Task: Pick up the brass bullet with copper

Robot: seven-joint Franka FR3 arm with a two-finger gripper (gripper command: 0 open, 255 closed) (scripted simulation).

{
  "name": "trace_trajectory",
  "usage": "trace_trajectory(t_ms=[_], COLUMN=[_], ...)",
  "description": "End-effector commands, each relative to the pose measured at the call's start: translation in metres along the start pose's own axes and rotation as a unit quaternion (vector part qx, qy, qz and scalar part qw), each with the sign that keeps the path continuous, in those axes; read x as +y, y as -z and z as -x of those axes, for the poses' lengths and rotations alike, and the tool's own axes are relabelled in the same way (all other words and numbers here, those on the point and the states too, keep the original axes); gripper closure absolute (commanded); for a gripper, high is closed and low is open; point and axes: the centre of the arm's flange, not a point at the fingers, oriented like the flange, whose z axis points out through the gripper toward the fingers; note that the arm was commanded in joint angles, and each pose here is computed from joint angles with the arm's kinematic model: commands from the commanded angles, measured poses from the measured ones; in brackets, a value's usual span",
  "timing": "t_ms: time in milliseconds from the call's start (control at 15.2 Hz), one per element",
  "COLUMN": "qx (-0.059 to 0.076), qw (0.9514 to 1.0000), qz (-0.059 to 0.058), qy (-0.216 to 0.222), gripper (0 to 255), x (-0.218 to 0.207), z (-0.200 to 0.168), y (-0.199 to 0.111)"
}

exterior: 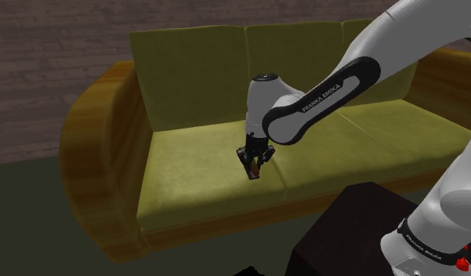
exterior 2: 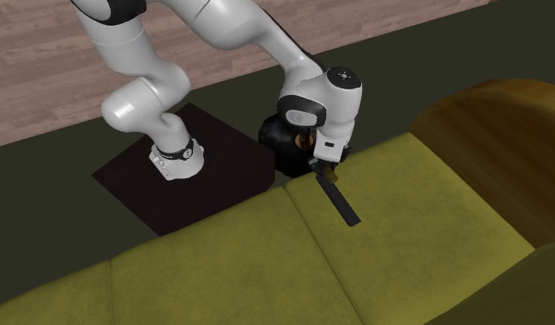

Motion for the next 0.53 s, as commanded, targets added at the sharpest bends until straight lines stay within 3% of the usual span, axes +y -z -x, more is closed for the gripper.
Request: trace_trajectory(t_ms=[0, 462], qx=[0.0, 0.0], qw=[1.0, 1.0], qz=[0.0, 0.0], qy=[0.0, 0.0], gripper=[255, 255], x=[0.0, -0.002], z=[0.0, -0.002], y=[0.011, 0.048])
